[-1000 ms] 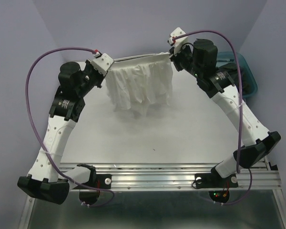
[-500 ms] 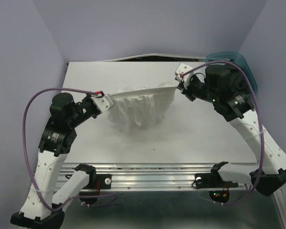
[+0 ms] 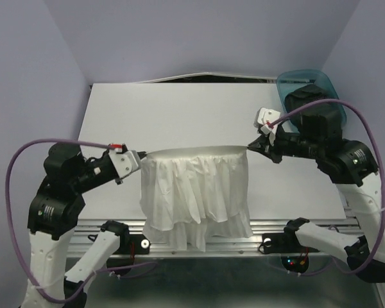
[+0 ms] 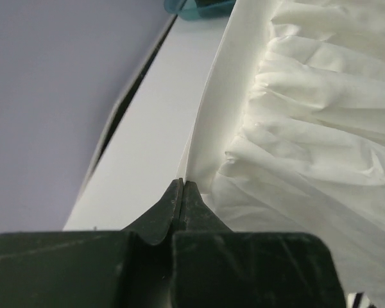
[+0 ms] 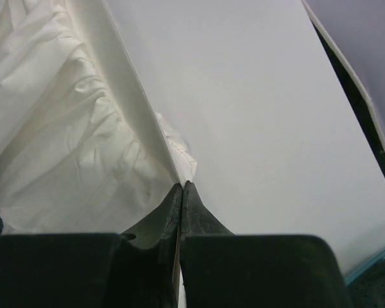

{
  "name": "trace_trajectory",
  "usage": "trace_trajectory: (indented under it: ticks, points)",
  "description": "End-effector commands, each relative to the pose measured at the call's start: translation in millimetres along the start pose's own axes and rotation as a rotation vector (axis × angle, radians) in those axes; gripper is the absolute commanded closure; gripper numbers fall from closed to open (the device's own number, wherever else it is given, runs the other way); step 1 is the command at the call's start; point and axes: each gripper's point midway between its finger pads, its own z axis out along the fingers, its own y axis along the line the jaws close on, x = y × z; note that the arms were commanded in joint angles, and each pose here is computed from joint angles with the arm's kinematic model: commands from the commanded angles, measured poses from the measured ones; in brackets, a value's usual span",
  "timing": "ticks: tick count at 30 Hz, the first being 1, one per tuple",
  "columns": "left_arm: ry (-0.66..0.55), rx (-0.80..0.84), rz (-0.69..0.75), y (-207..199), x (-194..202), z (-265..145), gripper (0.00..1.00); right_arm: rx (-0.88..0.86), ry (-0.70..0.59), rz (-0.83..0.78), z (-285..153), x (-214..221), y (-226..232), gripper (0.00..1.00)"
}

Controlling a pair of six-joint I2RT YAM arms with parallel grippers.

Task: Fold and stack the skirts
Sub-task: Flatten the skirt out

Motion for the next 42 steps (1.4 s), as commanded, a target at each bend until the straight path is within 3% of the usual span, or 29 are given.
trace_trajectory:
  ticks: [1, 5, 10, 14, 22, 25, 29, 30, 31, 32, 34, 35, 38, 41, 42]
  points:
    - [0.308, -0.096, -0.291, 26, 102, 41, 1.0, 0.015, 0.258, 0.12, 51, 96, -9, 0.99]
    - [0.556, -0.039, -0.518, 11, 192, 79, 1.0, 0.001, 0.347, 0.198, 102, 138, -20, 0.99]
    - [0.59, -0.189, -0.557, 36, 226, 99, 1.0, 0.068, 0.391, 0.25, 140, 150, -49, 0.99]
    - [0.619, -0.28, -0.582, 56, 247, 113, 1.0, 0.176, 0.421, 0.176, 151, 163, -77, 0.99]
    - [0.668, -0.269, -0.671, 62, 281, 148, 1.0, 0.262, 0.518, 0.178, 186, 201, -104, 0.99]
    - [0.63, -0.321, -0.603, 93, 274, 158, 1.0, 0.347, 0.478, 0.158, 194, 185, -143, 0.99]
    - [0.63, -0.43, -0.491, 162, 269, 177, 1.0, 0.545, 0.385, 0.145, 191, 150, -231, 0.99]
    - [0.563, -0.496, -0.454, 202, 244, 179, 1.0, 0.614, 0.327, 0.132, 193, 127, -262, 0.99]
    - [0.573, -0.523, -0.455, 217, 253, 185, 1.0, 0.648, 0.3, 0.127, 192, 119, -277, 0.99]
    - [0.497, -0.588, -0.424, 254, 223, 185, 1.0, 0.705, 0.246, 0.114, 188, 104, -298, 0.99]
    - [0.462, -0.646, -0.402, 289, 220, 188, 1.0, 0.797, 0.166, 0.076, 185, 76, -326, 0.99]
    - [0.392, -0.696, -0.352, 317, 193, 186, 1.0, 0.855, 0.088, 0.049, 180, 55, -341, 0.99]
    - [0.36, -0.715, -0.207, 339, 180, 187, 1.0, 0.944, -0.063, -0.049, 170, 23, -357, 0.99]
    - [0.246, -0.802, -0.02, 354, 145, 170, 1.0, 0.94, -0.139, -0.154, 173, 25, -345, 0.99]
    - [0.245, -0.814, 0.08, 344, 163, 172, 1.0, 0.935, -0.137, -0.204, 175, 32, -339, 0.99]
